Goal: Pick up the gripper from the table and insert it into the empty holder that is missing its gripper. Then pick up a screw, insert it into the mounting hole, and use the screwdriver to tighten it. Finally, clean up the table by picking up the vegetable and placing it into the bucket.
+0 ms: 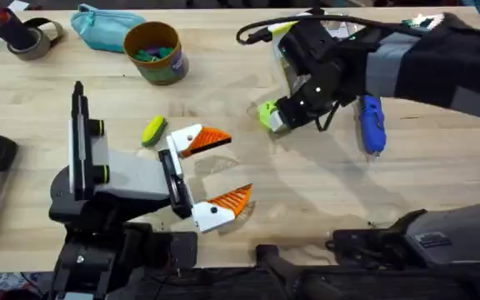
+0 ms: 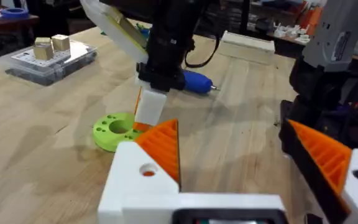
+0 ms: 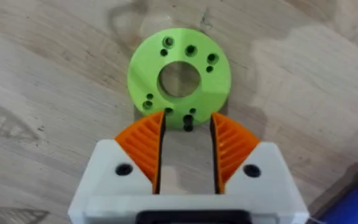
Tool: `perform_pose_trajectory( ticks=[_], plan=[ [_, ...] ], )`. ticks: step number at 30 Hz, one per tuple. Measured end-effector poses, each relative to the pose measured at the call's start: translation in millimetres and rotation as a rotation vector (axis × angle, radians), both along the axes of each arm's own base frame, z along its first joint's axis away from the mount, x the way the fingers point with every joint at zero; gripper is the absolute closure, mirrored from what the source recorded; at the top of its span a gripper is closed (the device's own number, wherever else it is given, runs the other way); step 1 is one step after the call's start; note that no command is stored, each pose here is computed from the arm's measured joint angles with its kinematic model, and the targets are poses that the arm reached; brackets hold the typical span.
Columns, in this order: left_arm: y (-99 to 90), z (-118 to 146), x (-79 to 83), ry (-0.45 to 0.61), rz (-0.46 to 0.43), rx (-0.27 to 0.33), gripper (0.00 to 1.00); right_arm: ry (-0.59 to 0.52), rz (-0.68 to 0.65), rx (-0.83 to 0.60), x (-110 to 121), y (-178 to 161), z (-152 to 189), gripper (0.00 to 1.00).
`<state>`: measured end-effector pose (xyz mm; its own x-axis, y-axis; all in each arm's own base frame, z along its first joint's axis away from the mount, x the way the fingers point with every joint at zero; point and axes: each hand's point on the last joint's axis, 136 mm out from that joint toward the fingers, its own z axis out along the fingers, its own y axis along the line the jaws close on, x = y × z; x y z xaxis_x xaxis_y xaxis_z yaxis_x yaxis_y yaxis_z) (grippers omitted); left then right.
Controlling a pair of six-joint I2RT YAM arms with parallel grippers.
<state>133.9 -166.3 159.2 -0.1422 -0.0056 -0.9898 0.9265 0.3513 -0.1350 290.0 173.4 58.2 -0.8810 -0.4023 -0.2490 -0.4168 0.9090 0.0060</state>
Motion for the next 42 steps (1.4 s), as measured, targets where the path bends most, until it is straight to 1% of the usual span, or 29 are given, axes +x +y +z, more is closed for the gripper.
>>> perform_pose_trajectory(
  ticks=[4, 12, 19, 29, 34, 39, 40, 42],
  plan=[
    [0.0, 0.0, 0.0, 0.0, 0.0, 0.0, 0.014, 0.001, 0.0, -0.001, 0.1, 0.1, -0.7, 0.622],
    [0.0, 0.0, 0.0, 0.0, 0.0, 0.0, 0.014, 0.003, 0.0, -0.002, 0.1, 0.1, -1.4, 0.626],
    [0.0, 0.0, 0.0, 0.0, 0.0, 0.0, 0.014, 0.003, 0.0, -0.002, 0.1, 0.1, -1.4, 0.678],
    [0.0, 0.0, 0.0, 0.0, 0.0, 0.0, 0.014, 0.01, 0.0, -0.006, -1.7, -1.0, -1.9, 0.711],
    [0.0, 0.0, 0.0, 0.0, 0.0, 0.0, 0.015, 0.01, 0.0, -0.006, -1.7, -1.0, -1.9, 0.747],
    [0.0, 0.0, 0.0, 0.0, 0.0, 0.0, 0.014, 0.01, 0.0, -0.006, -1.7, -1.0, -1.9, 0.808],
    [0.0, 0.0, 0.0, 0.0, 0.0, 0.0, 0.015, 0.01, 0.001, -0.007, -1.7, -1.1, -1.9, 0.844],
    [0.0, 0.0, 0.0, 0.0, 0.0, 0.0, 0.015, 0.01, 0.003, -0.006, -1.7, -0.9, -1.9, 0.969]
  ],
)
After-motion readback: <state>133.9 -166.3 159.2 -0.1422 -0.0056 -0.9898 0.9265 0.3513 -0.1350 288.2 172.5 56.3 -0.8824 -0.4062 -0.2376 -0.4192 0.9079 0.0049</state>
